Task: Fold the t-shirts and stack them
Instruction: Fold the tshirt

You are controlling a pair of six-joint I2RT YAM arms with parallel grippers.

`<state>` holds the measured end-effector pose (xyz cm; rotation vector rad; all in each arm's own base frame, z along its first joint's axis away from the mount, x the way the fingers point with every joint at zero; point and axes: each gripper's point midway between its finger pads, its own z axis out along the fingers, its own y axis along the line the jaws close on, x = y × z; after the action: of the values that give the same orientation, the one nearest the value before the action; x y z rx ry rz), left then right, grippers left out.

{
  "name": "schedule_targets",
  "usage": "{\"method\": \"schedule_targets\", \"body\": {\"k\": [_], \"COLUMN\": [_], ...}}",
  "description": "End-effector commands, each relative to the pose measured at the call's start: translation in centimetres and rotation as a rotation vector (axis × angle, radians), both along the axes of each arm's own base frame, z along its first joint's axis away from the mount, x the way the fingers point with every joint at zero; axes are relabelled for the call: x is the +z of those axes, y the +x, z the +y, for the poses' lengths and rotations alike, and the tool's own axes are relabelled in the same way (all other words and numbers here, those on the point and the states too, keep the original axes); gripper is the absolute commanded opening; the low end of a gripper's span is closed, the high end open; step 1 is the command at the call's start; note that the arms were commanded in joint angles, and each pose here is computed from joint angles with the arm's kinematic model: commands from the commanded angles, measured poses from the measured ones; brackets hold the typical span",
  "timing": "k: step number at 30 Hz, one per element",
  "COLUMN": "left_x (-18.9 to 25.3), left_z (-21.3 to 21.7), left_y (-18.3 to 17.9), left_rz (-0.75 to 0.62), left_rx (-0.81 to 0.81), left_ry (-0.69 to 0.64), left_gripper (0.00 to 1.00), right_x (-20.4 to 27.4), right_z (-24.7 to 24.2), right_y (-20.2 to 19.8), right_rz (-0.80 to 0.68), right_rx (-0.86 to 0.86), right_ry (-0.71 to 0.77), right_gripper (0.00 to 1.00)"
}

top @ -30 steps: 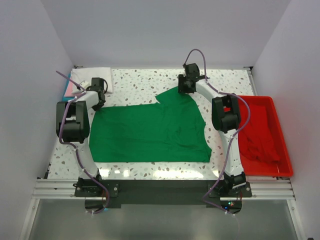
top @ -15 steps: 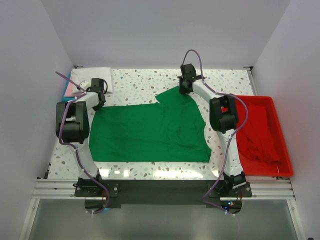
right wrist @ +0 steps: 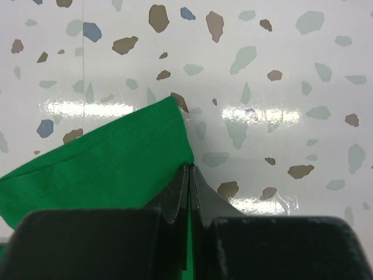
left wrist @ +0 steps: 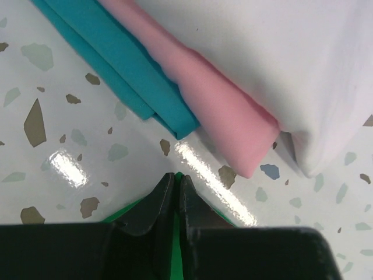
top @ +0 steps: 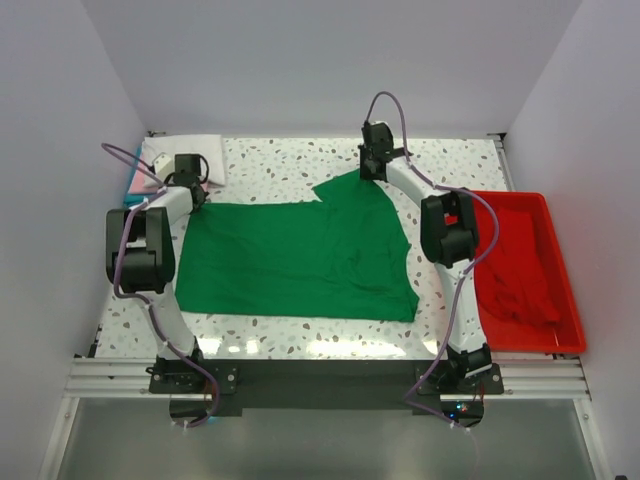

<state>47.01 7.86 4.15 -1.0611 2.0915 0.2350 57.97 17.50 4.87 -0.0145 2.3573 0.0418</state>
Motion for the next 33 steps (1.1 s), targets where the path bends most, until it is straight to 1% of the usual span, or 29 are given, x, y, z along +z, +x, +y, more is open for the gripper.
{"method": "schedule_targets", "body": {"k": [1, 8, 13, 14, 15, 16, 17, 18, 20, 22, 23, 24, 26, 28, 30, 31, 33], "left_x": [3.6, 3.3, 3.3, 3.2, 3.9, 3.9, 4.1, 4.2, 4.4, 4.5, 4.6, 4.7, 4.8, 4.5, 4.7, 4.4, 4.8], "left_z": [1.0, 1.7, 2.1, 2.1, 2.2, 2.4, 2.4, 2.7, 2.8, 2.9, 2.9, 3.0, 3.0, 3.1, 3.1, 3.0, 3.1], "left_y": [2.2, 2.4, 2.2, 1.9, 2.4, 2.3, 2.2, 2.1, 1.7, 1.4, 1.0, 0.7, 0.1, -0.7, -1.1, -1.7, -2.2], "left_rz": [-0.143, -0.160, -0.178, -0.176, -0.210, -0.212, -0.217, -0.222, -0.228, -0.233, -0.235, -0.238, -0.241, -0.233, -0.241, -0.229, -0.238], "left_rx": [-0.007, 0.008, 0.002, 0.000, -0.003, -0.001, -0.002, 0.004, 0.003, 0.005, 0.008, 0.010, 0.016, 0.025, 0.027, 0.029, 0.038], "left_ry": [0.014, -0.004, -0.027, -0.032, -0.031, -0.036, -0.040, -0.044, -0.056, -0.067, -0.073, -0.080, -0.088, -0.104, -0.113, -0.119, -0.125], "left_gripper": [0.00, 0.00, 0.00, 0.00, 0.00, 0.00, 0.00, 0.00, 0.00, 0.00, 0.00, 0.00, 0.00, 0.00, 0.00, 0.00, 0.00], "right_x": [8.7, 11.3, 13.1, 13.4, 13.7, 13.8, 12.8, 14.0, 12.9, 13.4, 12.2, 13.3, 12.1, 12.8, 11.8, 12.5, 11.3], "right_z": [-0.6, -1.1, -1.4, -1.5, -1.7, -1.8, -1.9, -2.1, -2.5, -2.9, -3.1, -3.3, -3.7, -3.8, -4.1, -4.3, -4.5], "right_y": [2.5, 2.5, 1.3, 0.6, 0.3, -0.1, -0.9, -1.3, -2.6, -3.6, -4.5, -5.1, -6.4, -7.5, -9.0, -9.6, -11.0], "right_rz": [-0.202, -0.251, -0.266, -0.264, -0.268, -0.267, -0.241, -0.260, -0.232, -0.230, -0.203, -0.222, -0.191, -0.198, -0.164, -0.174, -0.145], "right_rx": [-0.031, -0.043, -0.045, -0.045, -0.048, -0.054, -0.052, -0.057, -0.068, -0.083, -0.088, -0.099, -0.110, -0.122, -0.137, -0.140, -0.154], "right_ry": [0.019, 0.017, 0.037, 0.041, 0.046, 0.051, 0.044, 0.057, 0.056, 0.070, 0.066, 0.083, 0.087, 0.112, 0.119, 0.131, 0.138], "right_gripper": [0.00, 0.00, 0.00, 0.00, 0.00, 0.00, 0.00, 0.00, 0.00, 0.00, 0.00, 0.00, 0.00, 0.00, 0.00, 0.00, 0.00]}}
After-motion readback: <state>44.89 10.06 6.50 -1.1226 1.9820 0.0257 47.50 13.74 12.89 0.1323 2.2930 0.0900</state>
